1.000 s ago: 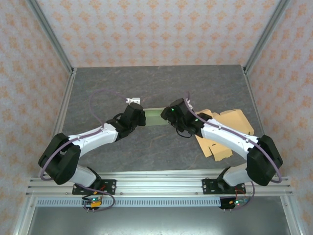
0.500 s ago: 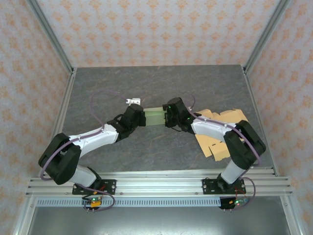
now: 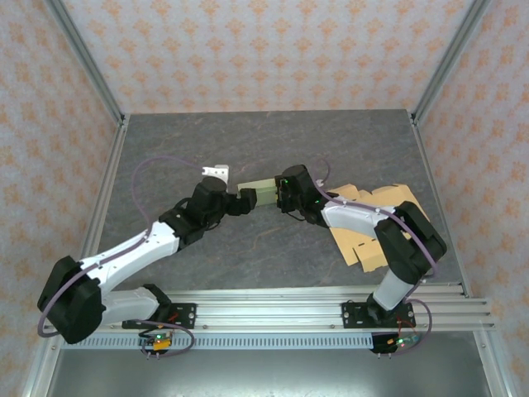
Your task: Fold the paper box
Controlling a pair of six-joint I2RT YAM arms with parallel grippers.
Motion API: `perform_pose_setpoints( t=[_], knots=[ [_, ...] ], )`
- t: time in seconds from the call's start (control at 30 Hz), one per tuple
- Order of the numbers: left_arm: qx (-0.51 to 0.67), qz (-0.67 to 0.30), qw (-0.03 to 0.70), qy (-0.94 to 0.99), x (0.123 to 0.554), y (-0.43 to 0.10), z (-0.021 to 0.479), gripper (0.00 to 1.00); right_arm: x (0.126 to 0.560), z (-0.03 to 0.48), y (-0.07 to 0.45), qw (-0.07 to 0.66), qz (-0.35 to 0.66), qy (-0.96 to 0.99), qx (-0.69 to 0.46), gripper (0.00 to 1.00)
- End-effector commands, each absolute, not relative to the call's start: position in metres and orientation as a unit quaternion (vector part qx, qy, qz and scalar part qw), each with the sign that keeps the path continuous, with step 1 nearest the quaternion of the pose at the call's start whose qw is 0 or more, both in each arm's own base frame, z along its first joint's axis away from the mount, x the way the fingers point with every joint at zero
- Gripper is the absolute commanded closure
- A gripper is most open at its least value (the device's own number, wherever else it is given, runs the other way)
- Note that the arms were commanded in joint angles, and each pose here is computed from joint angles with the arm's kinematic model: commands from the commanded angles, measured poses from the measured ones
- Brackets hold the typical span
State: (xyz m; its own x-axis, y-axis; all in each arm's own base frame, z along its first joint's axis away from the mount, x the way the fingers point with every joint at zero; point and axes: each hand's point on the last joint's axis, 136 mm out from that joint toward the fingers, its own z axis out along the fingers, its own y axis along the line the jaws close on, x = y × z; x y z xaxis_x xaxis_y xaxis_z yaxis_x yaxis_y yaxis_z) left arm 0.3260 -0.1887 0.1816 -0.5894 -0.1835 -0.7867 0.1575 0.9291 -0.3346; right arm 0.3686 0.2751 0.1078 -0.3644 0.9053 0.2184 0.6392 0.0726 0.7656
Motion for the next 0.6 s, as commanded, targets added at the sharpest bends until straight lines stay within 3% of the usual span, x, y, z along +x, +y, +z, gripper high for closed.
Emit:
perform_pose_setpoints(
  t=[0.0,0.3,0.57],
  knots=[
    [-0.027,-0.164,0.453,0.876,0.335,-0.177,0.183,0.03,0.36,0.076,0.256,0.177,0.352,0.734,0.553,0.56],
    [-0.13,-0.176,0.38,0.899,0.377,-0.155,0.111,0.14,0.358,0.072,0.263,0.165,0.35,0.748,0.539,0.56],
    [-0.143,-0.155,0.358,0.91,0.357,-0.142,0.067,0.2,0.361,0.07,0.258,0.169,0.349,0.743,0.545,0.56]
  ],
)
